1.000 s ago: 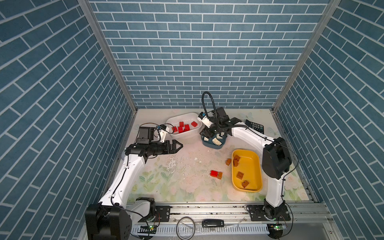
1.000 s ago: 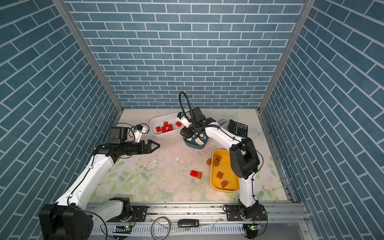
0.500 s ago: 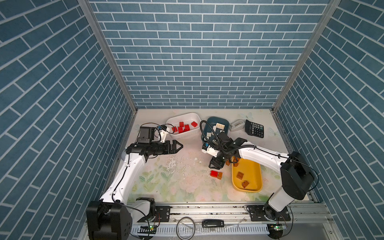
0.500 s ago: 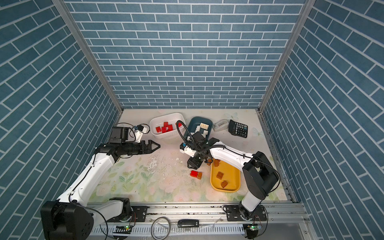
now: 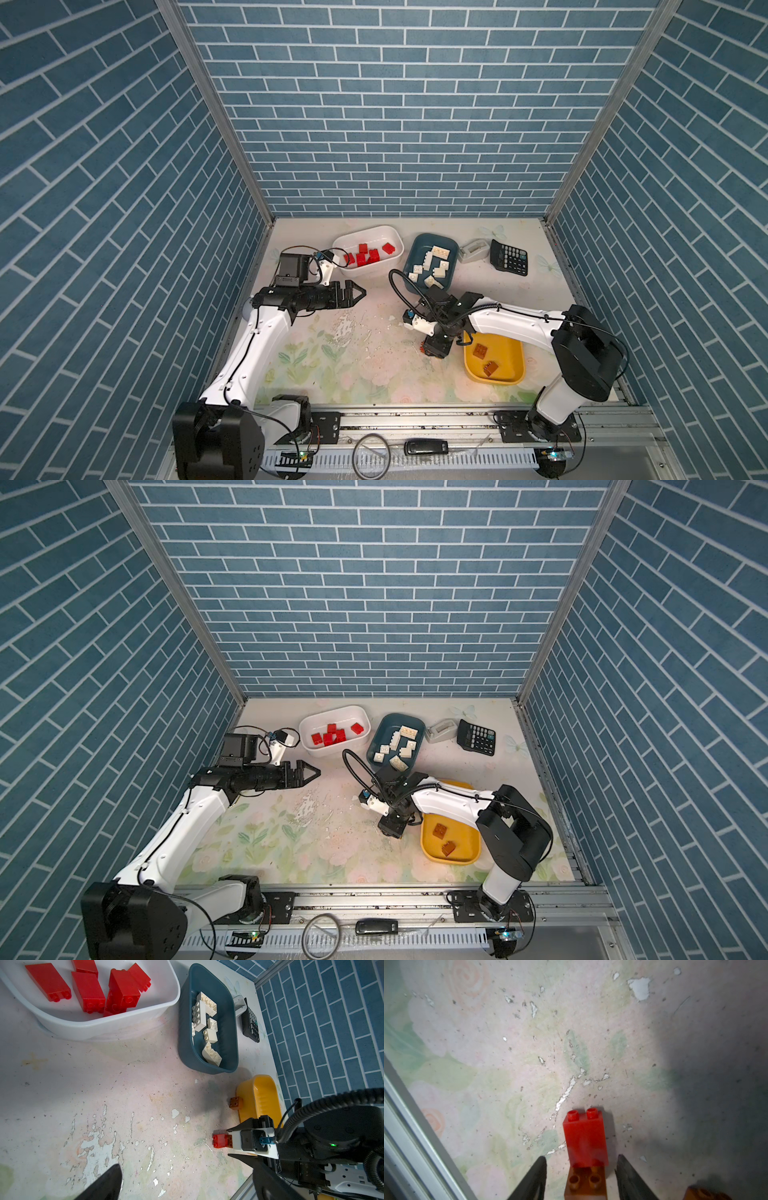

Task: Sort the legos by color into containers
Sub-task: 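Return the right gripper to the pile and grasp the last red brick, then carry the red brick with the right gripper into the white tub, release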

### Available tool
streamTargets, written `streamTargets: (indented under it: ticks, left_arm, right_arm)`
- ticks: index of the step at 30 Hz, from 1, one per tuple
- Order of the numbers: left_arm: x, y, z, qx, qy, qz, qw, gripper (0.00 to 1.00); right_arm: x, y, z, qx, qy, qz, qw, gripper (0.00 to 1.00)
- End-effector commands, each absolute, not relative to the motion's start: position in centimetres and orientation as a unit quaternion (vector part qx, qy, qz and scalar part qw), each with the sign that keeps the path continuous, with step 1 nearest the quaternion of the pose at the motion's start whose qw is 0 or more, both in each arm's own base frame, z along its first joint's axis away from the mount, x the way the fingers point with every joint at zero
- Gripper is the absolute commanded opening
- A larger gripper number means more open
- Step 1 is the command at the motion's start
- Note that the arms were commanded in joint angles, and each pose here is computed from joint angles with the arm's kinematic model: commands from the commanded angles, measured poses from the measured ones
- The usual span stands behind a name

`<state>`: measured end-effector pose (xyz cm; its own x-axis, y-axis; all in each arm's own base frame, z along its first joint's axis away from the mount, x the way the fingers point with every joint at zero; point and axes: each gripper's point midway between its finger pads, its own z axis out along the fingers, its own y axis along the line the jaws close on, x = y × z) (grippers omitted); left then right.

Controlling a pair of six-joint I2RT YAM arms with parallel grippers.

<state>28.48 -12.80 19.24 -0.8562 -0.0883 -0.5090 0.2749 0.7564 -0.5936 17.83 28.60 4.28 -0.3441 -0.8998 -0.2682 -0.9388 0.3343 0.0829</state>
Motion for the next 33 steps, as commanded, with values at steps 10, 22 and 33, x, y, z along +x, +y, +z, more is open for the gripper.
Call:
streamTargets:
  ticks: [10, 22, 33]
  left_arm:
    - [27.7, -12.6, 19.4, 0.058, 0.900, -0.343, 0.263, 1.00]
    - [27.1, -12.6, 18.9, 0.064, 0.903, -0.342, 0.253, 1.00]
    - [27.1, -12.7, 19.7, 0.063, 0.897, -0.348, 0.266, 1.00]
  right_arm:
    - [18.0, 28.6, 1.8, -0.588, 0.803, 0.061, 0.080, 0.46]
    - [19.6, 29.5, 4.1, -0.584, 0.801, 0.052, 0.117, 0.22]
    - [30.4, 35.7, 12.2, -0.523, 0.804, 0.131, 0.249, 0.21]
